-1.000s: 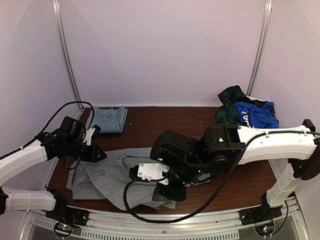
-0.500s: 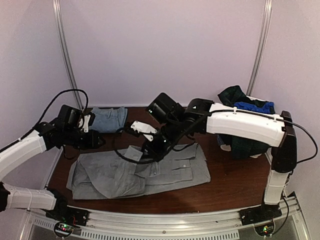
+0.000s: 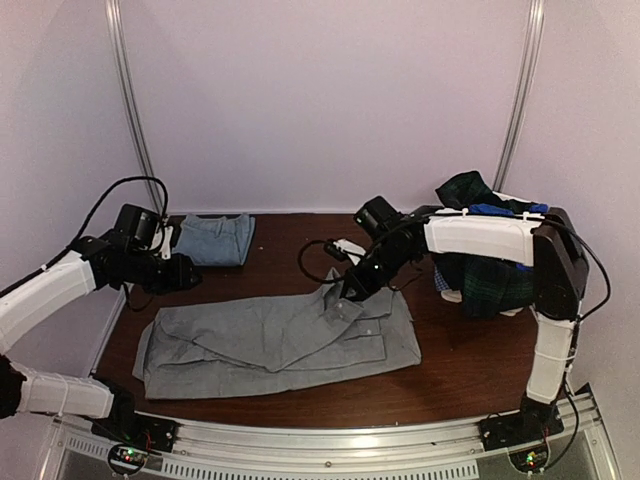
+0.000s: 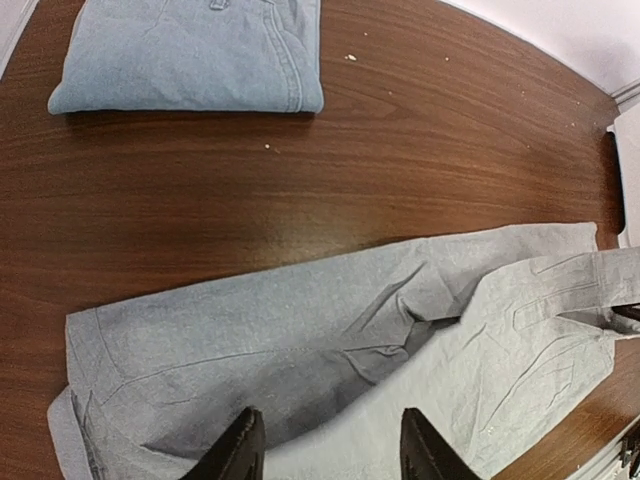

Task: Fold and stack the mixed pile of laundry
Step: Fold the 1/3-folded shirt at the center of the board, then rotate the rectangle-folded shirt at the center of the board.

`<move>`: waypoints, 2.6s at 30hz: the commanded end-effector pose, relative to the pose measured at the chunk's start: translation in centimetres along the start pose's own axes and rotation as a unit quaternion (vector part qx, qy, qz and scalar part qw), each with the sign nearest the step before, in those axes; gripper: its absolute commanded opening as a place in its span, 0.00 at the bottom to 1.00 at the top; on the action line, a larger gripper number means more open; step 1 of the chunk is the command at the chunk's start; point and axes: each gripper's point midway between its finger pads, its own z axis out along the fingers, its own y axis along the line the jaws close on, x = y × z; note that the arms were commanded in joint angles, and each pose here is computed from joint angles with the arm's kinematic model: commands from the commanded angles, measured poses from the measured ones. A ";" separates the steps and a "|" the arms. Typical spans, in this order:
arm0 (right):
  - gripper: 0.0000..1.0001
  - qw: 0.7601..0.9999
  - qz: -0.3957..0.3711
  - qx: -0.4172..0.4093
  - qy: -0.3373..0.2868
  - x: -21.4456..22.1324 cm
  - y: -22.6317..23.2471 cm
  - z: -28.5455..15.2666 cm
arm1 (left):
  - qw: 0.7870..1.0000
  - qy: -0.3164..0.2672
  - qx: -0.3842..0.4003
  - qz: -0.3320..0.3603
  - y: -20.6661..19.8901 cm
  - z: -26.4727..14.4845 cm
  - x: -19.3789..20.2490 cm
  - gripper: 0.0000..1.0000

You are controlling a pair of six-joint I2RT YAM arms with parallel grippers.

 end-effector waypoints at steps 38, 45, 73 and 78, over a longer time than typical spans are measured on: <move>0.45 0.997 0.034 0.056 0.033 8.8 1.1 4.2 | 0.988 0.151 -0.004 0.035 -0.8 8.2 9.2 0.40; 0.43 0.993 0.037 0.093 0.066 9.3 -2.5 6.4 | 0.984 0.165 -0.062 -0.007 3.4 9.3 11.1 0.38; 0.44 0.989 0.024 0.131 -0.057 -4.3 -8.5 2.5 | 0.977 0.173 -0.020 0.124 -2.4 12.2 8.1 0.37; 0.44 0.991 0.029 0.120 -0.043 -2.4 -8.9 3.4 | 0.965 0.217 -0.026 0.147 -2.4 12.2 12.2 0.35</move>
